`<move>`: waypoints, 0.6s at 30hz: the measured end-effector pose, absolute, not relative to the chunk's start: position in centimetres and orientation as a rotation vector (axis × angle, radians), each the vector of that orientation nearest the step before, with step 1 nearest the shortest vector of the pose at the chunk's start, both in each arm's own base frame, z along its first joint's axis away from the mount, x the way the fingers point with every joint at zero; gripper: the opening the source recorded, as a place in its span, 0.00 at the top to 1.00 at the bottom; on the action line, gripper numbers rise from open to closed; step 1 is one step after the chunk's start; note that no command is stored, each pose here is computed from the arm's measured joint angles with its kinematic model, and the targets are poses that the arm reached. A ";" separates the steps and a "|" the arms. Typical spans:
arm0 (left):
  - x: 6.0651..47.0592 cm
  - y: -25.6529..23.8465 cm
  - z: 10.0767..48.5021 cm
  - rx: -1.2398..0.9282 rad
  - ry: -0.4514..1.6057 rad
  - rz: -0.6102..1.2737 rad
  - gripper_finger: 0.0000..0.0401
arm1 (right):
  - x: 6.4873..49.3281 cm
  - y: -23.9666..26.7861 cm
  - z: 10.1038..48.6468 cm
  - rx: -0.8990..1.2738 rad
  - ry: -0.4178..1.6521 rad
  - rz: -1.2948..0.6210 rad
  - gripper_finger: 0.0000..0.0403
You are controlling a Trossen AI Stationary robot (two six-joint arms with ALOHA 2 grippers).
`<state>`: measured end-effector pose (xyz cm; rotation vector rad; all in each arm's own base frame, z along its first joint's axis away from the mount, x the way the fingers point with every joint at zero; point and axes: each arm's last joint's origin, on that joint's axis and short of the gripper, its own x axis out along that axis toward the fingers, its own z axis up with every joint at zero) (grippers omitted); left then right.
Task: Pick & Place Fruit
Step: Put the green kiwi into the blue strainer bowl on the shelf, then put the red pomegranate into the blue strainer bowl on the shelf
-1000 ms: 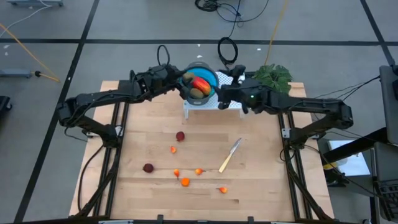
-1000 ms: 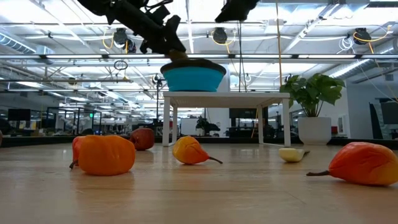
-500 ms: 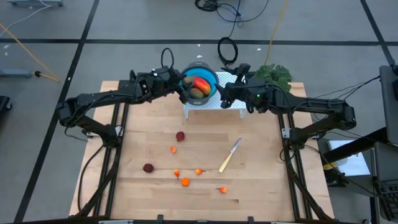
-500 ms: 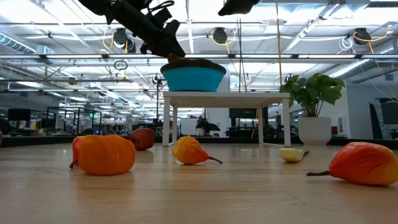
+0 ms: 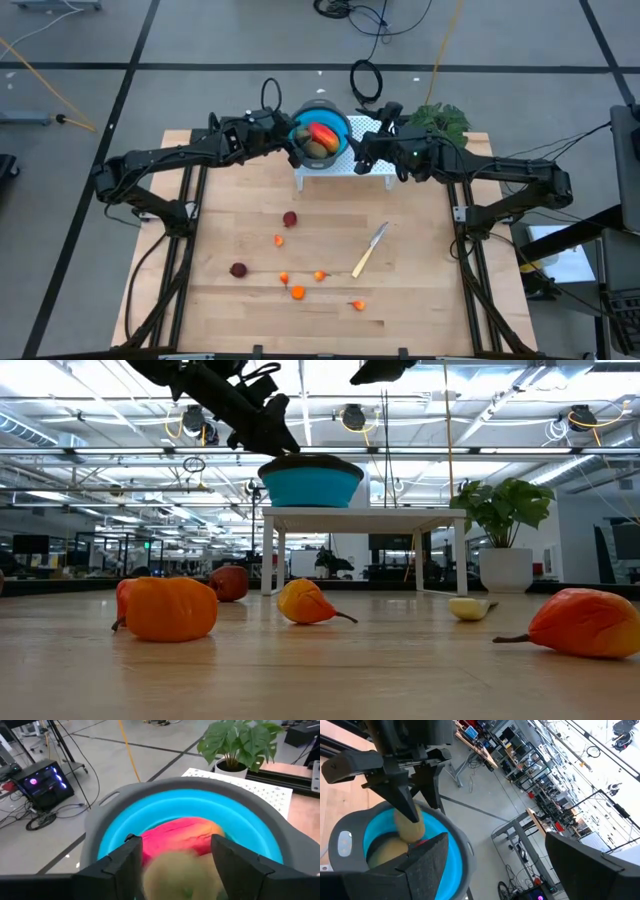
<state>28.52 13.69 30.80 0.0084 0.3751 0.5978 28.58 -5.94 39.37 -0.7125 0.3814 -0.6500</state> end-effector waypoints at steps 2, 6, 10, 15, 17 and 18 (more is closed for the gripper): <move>28.5 13.7 30.8 0.011 0.374 0.597 0.38 | 28.6 -5.9 39.4 -0.712 0.381 -0.650 0.20; 28.4 13.8 31.1 0.048 0.372 0.628 0.34 | 28.6 -5.9 39.3 -0.713 0.385 -0.649 0.20; 27.0 13.1 33.2 0.101 0.300 0.651 0.33 | 28.5 -5.9 38.8 -0.701 0.428 -0.632 0.20; 24.9 10.6 35.1 -0.015 0.270 0.619 0.32 | 28.3 -5.8 37.9 -0.665 0.512 -0.603 0.20; 23.9 9.4 35.5 -0.075 0.285 0.598 0.32 | 28.3 -5.5 37.6 -0.645 0.531 -0.590 0.20; 23.5 8.8 35.5 -0.104 0.299 0.587 0.32 | 28.2 -5.4 37.4 -0.638 0.538 -0.583 0.20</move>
